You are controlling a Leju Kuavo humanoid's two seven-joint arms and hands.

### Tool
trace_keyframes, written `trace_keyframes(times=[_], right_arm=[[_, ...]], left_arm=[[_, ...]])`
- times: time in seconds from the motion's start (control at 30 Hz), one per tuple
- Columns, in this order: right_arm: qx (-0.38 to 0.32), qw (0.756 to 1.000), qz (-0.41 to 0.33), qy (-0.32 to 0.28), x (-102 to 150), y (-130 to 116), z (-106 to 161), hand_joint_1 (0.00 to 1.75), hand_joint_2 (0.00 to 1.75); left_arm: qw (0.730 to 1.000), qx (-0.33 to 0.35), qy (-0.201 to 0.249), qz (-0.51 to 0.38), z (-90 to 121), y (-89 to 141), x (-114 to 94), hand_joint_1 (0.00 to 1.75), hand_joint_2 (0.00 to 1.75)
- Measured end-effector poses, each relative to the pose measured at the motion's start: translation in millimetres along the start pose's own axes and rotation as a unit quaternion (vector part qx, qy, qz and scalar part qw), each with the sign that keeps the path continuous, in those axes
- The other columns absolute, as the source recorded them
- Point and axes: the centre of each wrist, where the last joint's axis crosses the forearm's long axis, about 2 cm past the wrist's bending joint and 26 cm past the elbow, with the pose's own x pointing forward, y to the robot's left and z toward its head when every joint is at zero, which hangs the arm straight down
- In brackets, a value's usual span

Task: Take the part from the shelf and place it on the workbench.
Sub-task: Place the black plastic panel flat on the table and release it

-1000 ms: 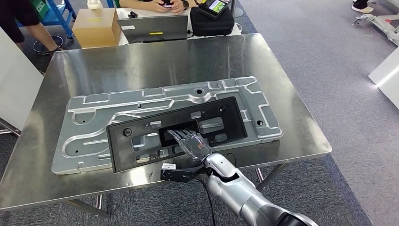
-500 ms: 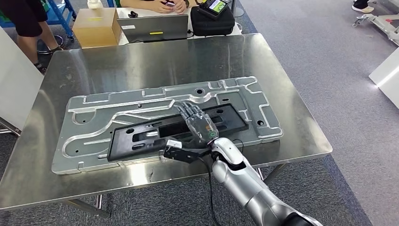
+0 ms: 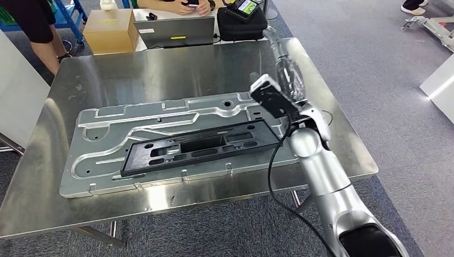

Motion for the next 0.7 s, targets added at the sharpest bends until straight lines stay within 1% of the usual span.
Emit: trace_keyframes(times=[0.13, 0.27, 0.43, 0.57, 0.7], right_arm=[[-0.023, 1.0, 0.004, -0.01, -10, -28, -6, 0.0, 0.0], [-0.039, 0.999, 0.0, -0.018, -23, -47, 0, 0.0, 0.0], [-0.052, 0.999, 0.006, -0.016, -38, -63, 25, 0.0, 0.0], [-0.054, 0.998, 0.019, -0.006, -48, -75, 41, 0.0, 0.0], [-0.061, 0.998, 0.029, 0.006, -59, -87, 61, 0.0, 0.0]], left_arm=[[1.0, 0.001, -0.002, -0.003, -1, 0, 1, 0.0, 1.75], [1.0, 0.0, -0.004, 0.0, -1, -1, 1, 0.0, 0.0], [0.999, 0.008, -0.005, 0.046, -3, -1, 3, 0.0, 0.0], [0.998, 0.012, -0.011, 0.063, -6, 1, 6, 0.0, 0.0], [0.996, 0.001, -0.019, 0.091, -10, 1, 9, 0.0, 0.0]])
